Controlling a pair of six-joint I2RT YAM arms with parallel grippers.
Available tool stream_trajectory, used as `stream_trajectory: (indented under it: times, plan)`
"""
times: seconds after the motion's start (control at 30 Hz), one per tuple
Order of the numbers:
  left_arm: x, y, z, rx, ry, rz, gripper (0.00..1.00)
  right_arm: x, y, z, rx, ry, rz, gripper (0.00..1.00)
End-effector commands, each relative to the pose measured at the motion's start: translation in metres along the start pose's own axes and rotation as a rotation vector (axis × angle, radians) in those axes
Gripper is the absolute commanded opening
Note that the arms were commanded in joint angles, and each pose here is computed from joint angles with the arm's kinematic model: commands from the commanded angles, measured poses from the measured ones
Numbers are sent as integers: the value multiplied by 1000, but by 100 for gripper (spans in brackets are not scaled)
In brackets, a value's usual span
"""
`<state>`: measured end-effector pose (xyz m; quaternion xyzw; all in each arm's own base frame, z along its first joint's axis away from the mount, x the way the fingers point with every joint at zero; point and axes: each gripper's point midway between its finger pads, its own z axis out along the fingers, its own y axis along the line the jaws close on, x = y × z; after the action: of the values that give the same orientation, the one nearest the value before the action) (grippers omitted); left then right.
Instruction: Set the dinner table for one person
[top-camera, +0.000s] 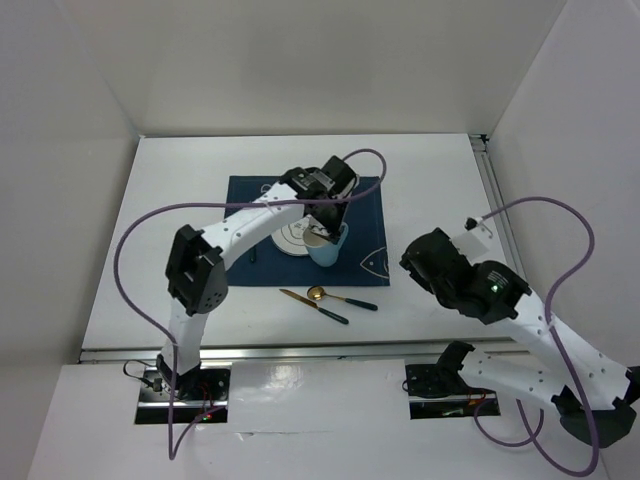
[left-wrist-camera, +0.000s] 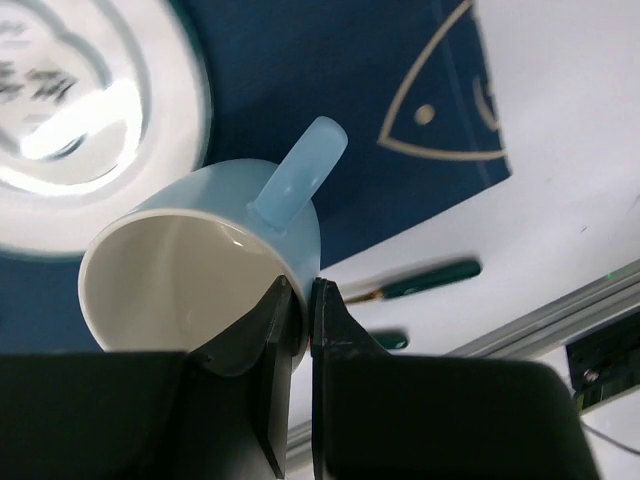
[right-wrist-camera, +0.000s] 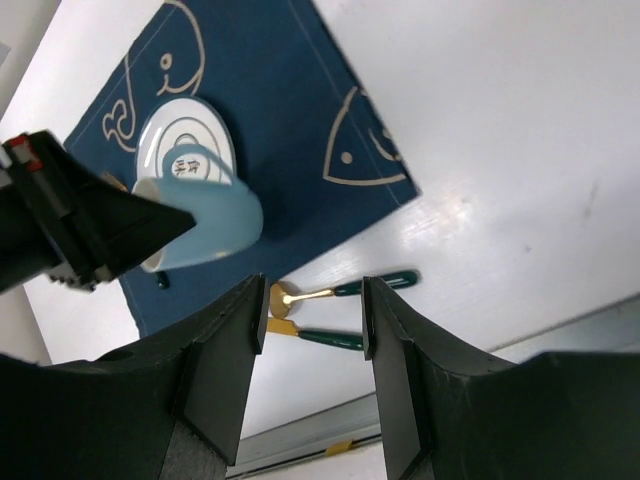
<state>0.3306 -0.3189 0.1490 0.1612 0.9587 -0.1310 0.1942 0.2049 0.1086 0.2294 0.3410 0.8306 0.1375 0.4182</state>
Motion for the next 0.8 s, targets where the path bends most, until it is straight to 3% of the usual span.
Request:
stream_trajectory:
  times: [0.0, 0.37, 0.4, 0.47, 0.5, 0.77]
  plan:
    - [-35, -42, 2, 75, -110, 23, 0, -5, -45, -4, 120, -39, 59, 54]
    - [-24, -67, 54, 52, -36, 61, 0, -7, -55, -18, 87, -13, 69, 54]
    - [-23, -74, 50, 66, -36, 70, 17, -4, -56, -17, 94, -2, 31, 54]
    - [-26, -75, 48, 71, -44, 79, 35, -3, -44, -13, 75, 6, 2, 54]
    - [-28, -82, 34, 88, -68, 87, 50, -3, -39, -12, 67, 6, -32, 54]
    - [-43, -84, -23, 117, -149, 137, 58, 17, -4, 10, 12, 54, -136, 61]
